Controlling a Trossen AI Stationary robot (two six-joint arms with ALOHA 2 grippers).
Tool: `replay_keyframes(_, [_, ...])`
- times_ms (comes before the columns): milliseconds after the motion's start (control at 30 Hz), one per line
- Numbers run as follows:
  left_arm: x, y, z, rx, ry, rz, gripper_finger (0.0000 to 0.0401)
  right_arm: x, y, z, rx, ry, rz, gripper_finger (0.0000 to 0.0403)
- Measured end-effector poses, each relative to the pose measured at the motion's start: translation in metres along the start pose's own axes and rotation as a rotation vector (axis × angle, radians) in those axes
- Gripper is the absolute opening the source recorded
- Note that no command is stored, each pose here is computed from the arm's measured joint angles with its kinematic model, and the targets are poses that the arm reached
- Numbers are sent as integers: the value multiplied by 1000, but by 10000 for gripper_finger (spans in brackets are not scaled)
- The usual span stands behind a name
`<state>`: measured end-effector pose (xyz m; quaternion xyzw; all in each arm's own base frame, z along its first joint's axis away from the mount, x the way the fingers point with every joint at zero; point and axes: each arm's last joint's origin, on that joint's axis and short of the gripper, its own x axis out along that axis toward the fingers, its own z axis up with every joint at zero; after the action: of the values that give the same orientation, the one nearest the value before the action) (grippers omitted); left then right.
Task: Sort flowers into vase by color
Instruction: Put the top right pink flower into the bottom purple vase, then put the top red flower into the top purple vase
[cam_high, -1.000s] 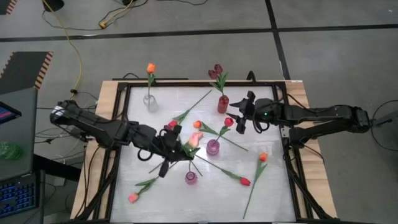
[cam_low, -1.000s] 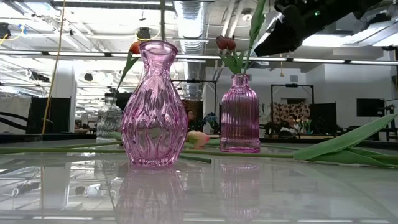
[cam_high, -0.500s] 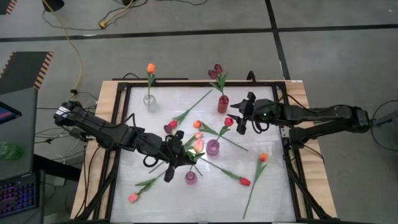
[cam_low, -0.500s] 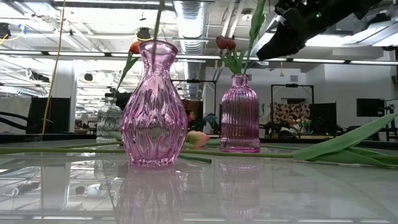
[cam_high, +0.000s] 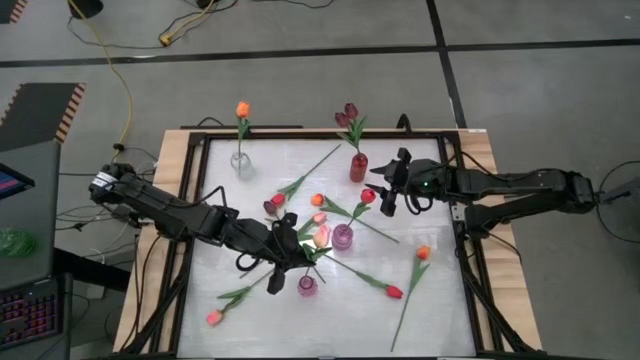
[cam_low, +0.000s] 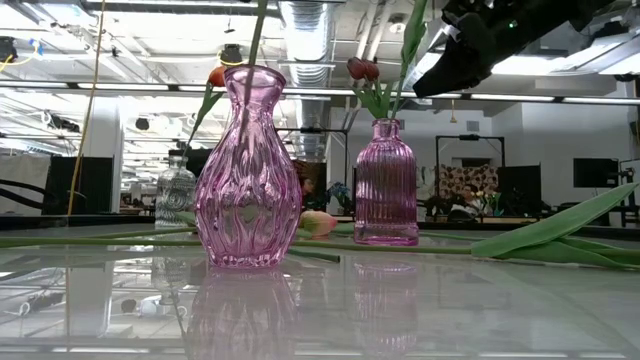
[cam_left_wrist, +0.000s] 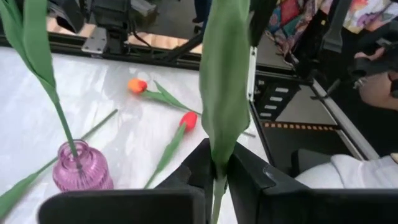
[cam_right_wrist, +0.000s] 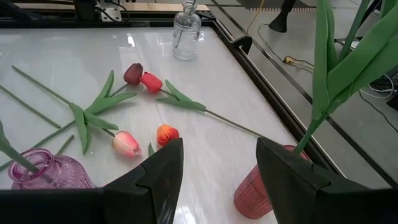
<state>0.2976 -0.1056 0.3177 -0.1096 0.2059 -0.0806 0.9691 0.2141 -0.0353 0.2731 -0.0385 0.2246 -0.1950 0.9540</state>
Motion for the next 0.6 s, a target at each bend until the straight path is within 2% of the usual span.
replay_keyframes(267, [-1,1,-5,26,53,6,88,0,0,0,-1,0,0,230])
replay_keyframes(600, [-2,4,-13,44,141,34,100,0,0,0,-1,0,0,230])
